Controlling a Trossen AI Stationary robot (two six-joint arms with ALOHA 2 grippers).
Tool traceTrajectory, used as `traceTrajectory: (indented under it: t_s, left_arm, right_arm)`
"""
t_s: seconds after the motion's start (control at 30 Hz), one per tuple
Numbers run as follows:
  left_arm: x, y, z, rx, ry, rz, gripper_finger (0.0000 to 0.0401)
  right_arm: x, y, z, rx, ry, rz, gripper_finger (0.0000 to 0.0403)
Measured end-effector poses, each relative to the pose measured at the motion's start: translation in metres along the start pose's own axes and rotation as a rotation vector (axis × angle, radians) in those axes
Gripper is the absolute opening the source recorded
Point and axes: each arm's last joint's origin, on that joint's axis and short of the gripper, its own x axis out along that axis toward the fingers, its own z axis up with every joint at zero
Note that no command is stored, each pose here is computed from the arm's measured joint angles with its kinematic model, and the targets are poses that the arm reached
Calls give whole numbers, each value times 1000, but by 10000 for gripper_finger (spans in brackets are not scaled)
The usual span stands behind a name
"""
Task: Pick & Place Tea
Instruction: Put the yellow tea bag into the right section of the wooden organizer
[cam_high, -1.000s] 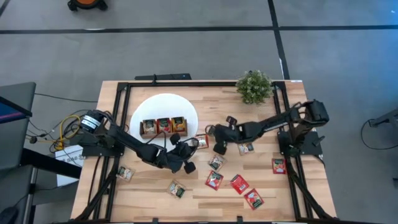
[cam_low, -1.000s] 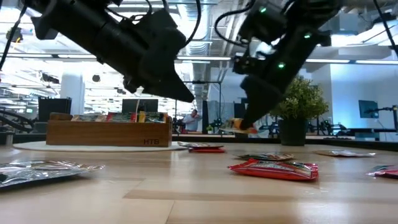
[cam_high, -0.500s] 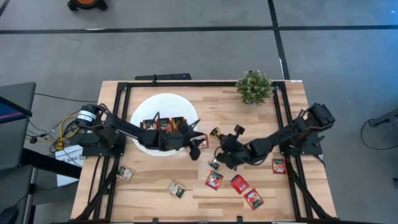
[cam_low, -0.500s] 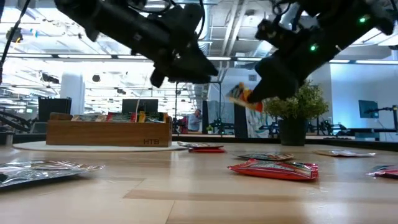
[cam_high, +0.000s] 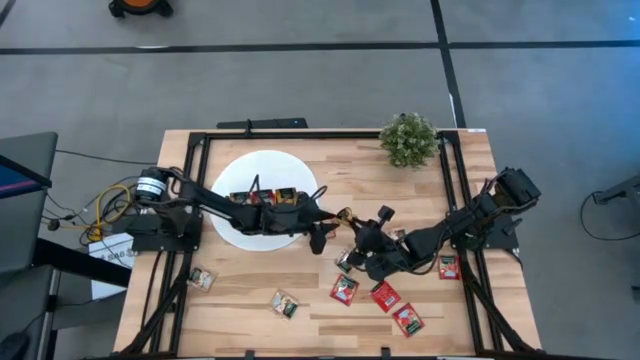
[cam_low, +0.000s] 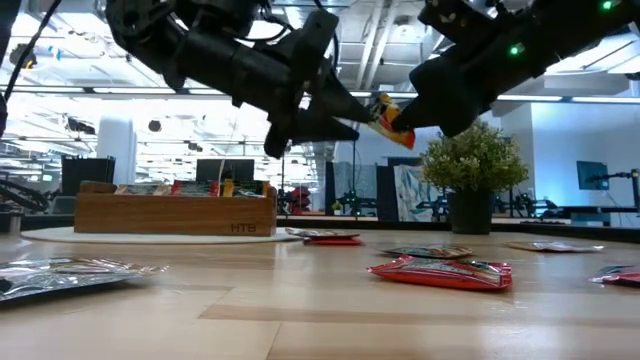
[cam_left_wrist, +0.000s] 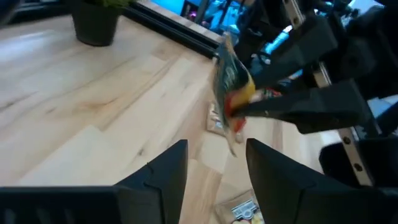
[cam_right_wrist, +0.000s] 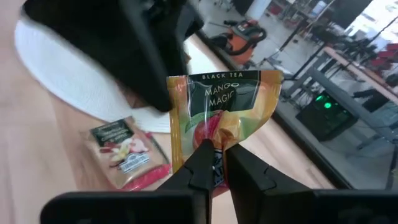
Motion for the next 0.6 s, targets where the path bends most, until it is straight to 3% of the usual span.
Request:
traceTrajectory:
  t_s: [0.23, 0.6]
  left_arm:
    - [3, 1, -2, -8, -22, -16, 138]
    - [3, 0, 0, 35, -39, -15, 25]
  right_arm:
    - [0, 0, 1, -10, -8, -5, 24]
    - [0, 0, 4, -8, -21, -1, 35]
